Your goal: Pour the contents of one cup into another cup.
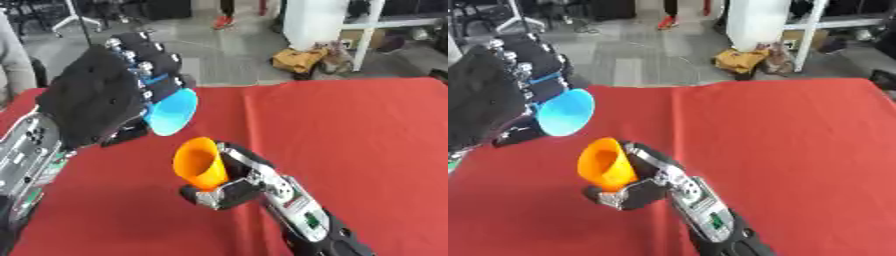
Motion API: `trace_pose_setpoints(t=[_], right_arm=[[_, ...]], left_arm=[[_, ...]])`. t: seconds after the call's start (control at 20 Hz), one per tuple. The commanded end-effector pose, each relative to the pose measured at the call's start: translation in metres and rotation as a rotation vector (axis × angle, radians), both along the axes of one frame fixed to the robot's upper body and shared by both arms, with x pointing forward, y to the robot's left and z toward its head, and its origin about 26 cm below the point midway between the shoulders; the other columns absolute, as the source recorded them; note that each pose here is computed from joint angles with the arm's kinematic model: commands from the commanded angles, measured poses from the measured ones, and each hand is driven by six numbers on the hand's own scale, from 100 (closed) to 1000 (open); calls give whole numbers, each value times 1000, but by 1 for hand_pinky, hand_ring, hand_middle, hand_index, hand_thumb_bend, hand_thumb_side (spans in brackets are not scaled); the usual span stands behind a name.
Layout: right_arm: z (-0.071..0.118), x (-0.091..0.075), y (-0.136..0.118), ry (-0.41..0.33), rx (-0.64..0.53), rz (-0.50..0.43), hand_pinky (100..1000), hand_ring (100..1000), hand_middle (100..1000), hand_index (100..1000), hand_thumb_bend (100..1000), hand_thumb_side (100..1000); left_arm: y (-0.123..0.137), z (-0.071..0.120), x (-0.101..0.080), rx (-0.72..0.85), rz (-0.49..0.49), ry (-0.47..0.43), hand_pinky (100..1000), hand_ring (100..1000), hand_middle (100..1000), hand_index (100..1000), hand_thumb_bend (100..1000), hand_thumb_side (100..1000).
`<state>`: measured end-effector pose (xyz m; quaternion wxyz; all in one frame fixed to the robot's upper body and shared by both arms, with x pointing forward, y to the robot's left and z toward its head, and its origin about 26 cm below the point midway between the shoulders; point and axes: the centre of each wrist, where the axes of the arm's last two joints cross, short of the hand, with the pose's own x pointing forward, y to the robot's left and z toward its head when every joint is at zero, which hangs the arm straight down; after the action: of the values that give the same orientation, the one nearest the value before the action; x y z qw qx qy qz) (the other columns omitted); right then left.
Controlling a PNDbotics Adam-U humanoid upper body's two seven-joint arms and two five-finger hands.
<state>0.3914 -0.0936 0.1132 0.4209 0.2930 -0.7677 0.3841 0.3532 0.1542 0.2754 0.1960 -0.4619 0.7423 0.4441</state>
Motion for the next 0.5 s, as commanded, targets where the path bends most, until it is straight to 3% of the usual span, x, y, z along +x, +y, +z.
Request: trace_pose_setpoints(t=[0.05,0.5], right_arm=[[10,2,0,-32,6,1,702,425,685,754,326,100],[10,2,1,-31,8,3,701,425,685,754,325,100]], left_arm=[[2,8,0,20,2,-18,439,406,357,644,635,100],[-9,-15,11,130,3,37,442,403,355,645,639,100]])
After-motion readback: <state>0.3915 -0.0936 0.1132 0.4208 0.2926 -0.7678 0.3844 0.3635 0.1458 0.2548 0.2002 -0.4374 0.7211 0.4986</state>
